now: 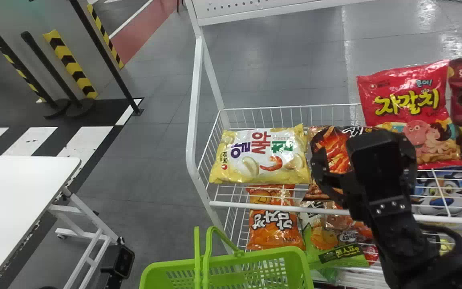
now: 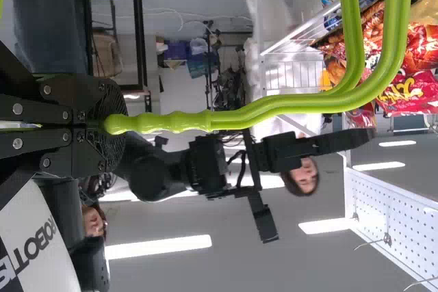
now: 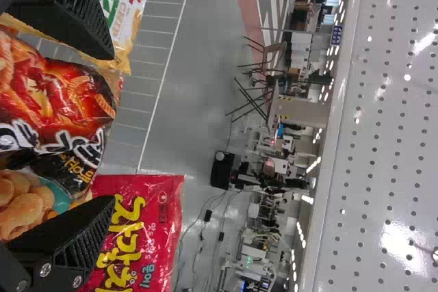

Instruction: Hold basket handle with left hand then pick spicy shrimp crackers with right hand and place into basket

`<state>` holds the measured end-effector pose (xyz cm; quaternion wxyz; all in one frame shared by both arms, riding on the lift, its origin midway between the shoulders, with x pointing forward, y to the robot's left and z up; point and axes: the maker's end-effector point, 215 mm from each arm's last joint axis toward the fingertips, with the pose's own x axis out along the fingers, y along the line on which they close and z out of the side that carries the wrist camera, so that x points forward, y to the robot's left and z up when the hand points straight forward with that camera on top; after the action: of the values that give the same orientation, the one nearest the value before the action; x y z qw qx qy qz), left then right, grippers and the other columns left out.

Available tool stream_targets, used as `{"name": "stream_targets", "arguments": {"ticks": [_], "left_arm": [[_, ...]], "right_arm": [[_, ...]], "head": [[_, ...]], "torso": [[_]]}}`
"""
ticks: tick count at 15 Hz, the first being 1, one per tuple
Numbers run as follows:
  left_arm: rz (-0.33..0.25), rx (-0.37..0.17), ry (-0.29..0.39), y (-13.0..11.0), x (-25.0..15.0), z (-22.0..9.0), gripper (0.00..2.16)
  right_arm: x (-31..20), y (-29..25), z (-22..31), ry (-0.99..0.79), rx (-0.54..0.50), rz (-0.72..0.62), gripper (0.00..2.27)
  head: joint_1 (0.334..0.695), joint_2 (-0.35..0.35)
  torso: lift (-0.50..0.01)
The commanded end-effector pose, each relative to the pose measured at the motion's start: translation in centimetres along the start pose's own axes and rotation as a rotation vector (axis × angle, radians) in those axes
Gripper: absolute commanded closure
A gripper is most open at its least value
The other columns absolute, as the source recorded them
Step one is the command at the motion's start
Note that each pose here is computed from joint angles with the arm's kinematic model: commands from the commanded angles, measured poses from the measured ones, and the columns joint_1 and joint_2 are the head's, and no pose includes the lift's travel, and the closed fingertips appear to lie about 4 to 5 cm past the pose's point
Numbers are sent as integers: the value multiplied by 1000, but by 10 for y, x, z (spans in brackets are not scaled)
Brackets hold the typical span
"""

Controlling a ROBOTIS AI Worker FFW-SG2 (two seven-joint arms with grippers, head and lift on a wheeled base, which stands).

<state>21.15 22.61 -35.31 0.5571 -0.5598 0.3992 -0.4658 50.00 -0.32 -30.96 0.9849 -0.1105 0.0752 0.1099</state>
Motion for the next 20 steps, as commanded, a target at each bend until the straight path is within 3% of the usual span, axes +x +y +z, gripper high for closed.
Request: {"name": "stream_targets", "arguments": {"ticks": [1, 12, 14, 17, 20], "left_arm": [[-7, -1, 1, -2, -1, 0, 2132], [45, 4, 24, 6, -2, -5, 2132], [51, 8, 38, 7, 1, -8, 2132], [56, 4, 38, 9, 2, -9, 2132], [57, 0, 31, 11, 2, -10, 2132]], "right_arm": [[-28, -1, -27, 21, -8, -19, 66], [-131, -29, -94, -71, 163, -153, 70], [-141, -35, -108, -53, 145, -161, 80], [-155, -44, -105, -101, 209, -129, 43], [-178, -47, -74, -262, 303, -67, -2]], "head": [[695, 348], [695, 307], [695, 301], [695, 277], [695, 274]], "torso": [[-7], [-7], [-7], [-7], [-7]]}}
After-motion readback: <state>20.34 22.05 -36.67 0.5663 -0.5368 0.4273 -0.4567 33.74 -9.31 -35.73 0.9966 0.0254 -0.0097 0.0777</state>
